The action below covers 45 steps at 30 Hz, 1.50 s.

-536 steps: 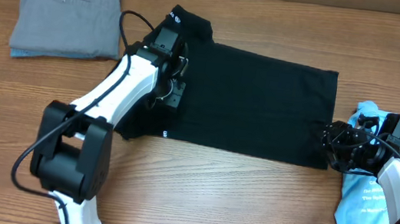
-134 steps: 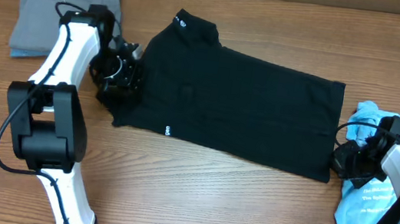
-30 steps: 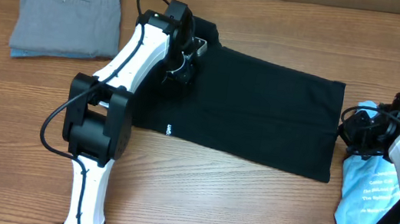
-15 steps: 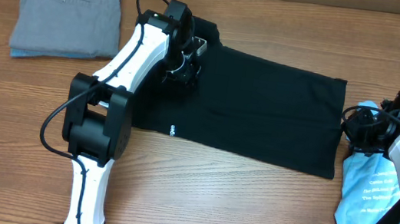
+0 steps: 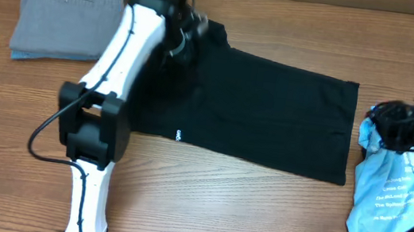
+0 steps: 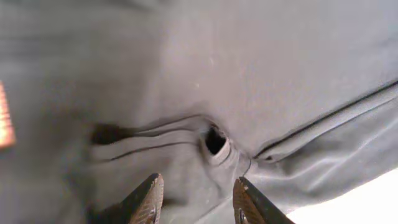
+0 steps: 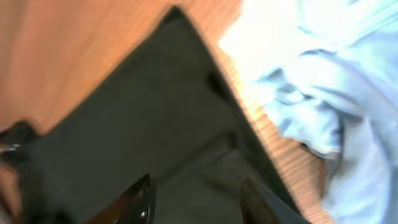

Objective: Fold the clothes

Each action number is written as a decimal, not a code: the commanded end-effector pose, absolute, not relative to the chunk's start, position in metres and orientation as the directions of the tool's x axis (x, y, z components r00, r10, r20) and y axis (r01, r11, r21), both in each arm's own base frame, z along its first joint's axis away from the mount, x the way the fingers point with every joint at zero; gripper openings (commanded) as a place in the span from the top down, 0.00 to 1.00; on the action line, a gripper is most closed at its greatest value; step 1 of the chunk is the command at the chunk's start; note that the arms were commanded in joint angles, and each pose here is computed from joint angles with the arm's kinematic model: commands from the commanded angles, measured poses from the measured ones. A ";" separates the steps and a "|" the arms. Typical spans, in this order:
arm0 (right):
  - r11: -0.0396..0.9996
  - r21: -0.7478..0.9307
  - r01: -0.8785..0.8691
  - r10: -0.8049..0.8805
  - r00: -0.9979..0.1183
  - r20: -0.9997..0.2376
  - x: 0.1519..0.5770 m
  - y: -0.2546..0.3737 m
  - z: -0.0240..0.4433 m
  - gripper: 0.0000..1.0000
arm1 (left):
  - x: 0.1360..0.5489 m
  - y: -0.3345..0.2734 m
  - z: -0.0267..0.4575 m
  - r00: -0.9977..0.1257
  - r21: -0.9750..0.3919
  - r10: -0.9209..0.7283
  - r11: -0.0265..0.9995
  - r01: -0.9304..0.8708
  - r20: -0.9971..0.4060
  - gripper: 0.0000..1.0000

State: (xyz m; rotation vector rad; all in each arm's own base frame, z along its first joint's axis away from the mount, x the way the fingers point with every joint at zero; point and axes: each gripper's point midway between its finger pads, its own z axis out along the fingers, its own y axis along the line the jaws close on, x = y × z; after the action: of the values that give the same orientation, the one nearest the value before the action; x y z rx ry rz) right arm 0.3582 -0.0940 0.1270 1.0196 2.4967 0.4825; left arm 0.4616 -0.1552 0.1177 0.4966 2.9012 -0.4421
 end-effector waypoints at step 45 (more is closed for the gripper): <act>0.482 0.319 0.816 0.828 -0.544 0.139 0.237 -0.035 -0.015 0.53 | 0.311 0.002 0.098 -0.940 -0.091 -0.295 0.945 -0.313 0.173 0.41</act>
State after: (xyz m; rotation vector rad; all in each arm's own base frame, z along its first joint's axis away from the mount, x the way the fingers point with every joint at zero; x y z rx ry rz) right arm 0.2466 -0.0347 0.0038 1.4097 2.6463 0.5835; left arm 0.3206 -0.0015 0.1095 -0.4186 3.2420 -0.1479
